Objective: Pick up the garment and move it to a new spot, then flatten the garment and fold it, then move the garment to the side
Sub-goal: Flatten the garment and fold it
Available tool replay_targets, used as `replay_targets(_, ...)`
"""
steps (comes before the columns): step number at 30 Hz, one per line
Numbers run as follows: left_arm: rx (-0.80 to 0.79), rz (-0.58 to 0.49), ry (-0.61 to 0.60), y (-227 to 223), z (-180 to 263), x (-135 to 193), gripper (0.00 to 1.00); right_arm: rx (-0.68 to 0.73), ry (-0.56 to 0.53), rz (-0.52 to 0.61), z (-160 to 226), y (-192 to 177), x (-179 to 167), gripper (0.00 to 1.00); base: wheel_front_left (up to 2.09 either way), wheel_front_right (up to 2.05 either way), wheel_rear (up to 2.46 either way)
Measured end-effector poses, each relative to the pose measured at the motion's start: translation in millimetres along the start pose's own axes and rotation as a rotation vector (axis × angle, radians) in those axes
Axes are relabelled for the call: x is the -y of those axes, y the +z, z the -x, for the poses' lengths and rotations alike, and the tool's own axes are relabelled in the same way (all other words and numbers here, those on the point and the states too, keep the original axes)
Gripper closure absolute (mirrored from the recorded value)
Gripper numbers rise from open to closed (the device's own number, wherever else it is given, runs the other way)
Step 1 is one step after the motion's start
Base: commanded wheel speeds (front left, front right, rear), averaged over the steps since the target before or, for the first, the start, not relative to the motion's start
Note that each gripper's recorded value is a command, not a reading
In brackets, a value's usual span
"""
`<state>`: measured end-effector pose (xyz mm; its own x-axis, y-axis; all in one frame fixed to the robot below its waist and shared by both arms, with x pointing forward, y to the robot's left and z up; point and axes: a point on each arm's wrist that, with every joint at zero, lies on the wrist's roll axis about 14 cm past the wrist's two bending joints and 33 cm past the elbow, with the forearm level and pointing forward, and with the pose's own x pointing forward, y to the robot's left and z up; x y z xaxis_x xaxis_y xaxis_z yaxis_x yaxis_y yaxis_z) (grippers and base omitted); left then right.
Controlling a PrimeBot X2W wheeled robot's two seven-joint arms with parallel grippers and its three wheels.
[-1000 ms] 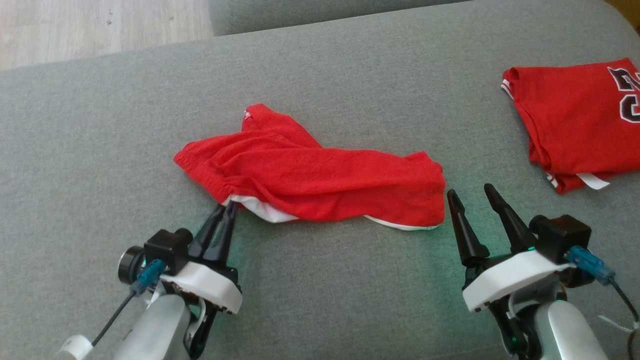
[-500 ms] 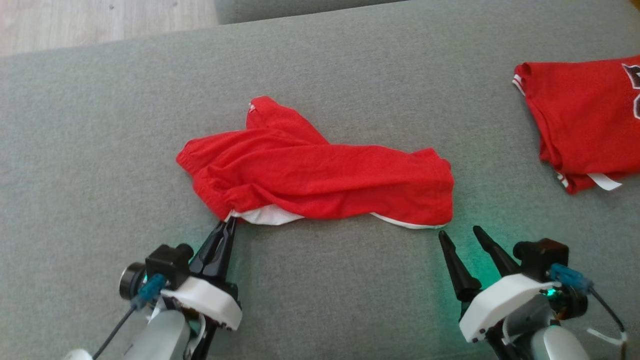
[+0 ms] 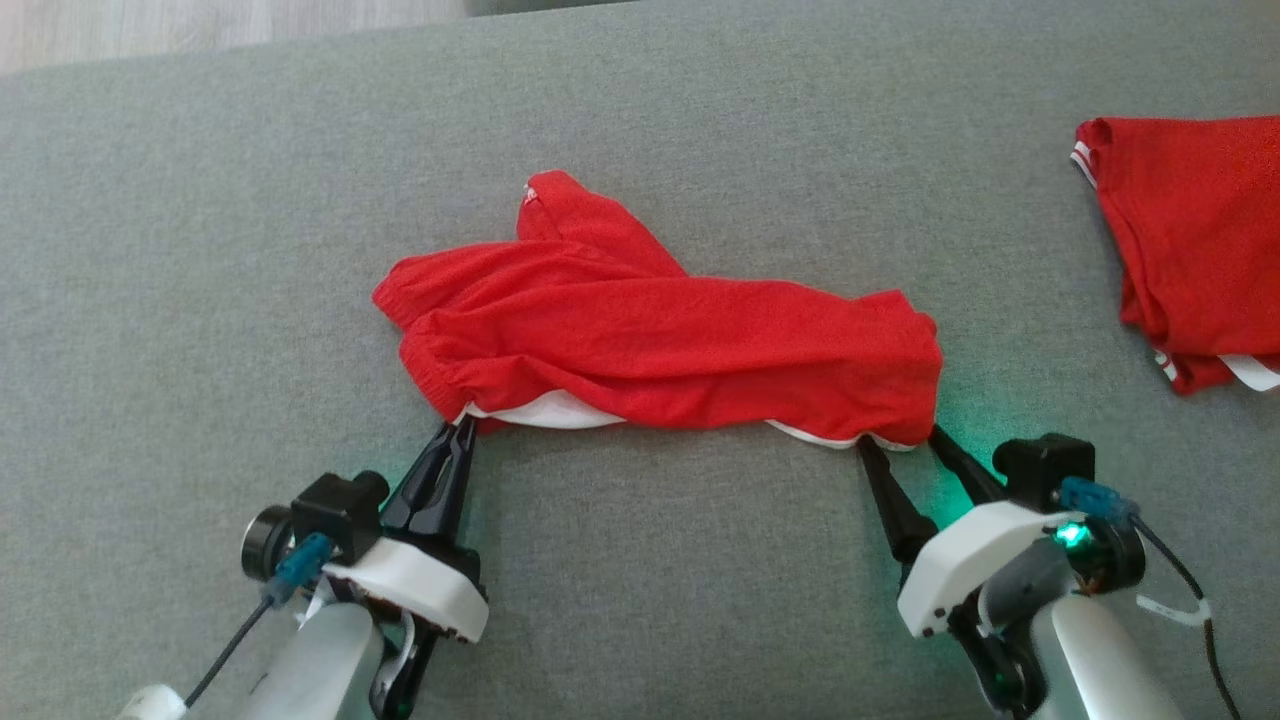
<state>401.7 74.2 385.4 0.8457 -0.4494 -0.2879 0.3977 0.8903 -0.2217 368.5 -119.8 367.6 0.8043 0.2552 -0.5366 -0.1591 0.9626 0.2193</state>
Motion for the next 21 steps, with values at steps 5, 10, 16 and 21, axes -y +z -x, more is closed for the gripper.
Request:
replay_targets(5, -0.001, 0.002, -0.005, -1, -2, 1, 1.00, 0.026, 0.007, -0.005, -6, 5, -1, 0.00, 0.00, 0.00, 0.00)
replay_targets(10, 0.000, 0.001, -0.011, 0, -3, 3, 1.00, 0.042, 0.017, -0.017, -8, 7, -3, 0.73, 0.00, 0.00, 0.00)
replay_targets(16, 0.022, -0.008, -0.021, 8, -2, 7, 1.00, 0.102, 0.040, -0.018, -6, 19, -11, 1.00, 0.00, 0.00, 0.00)
replay_targets(21, 0.131, -0.009, -0.052, 42, 0, 20, 1.00, 0.258, 0.065, -0.007, 8, 66, -20, 1.00, 0.00, 0.00, 0.00)
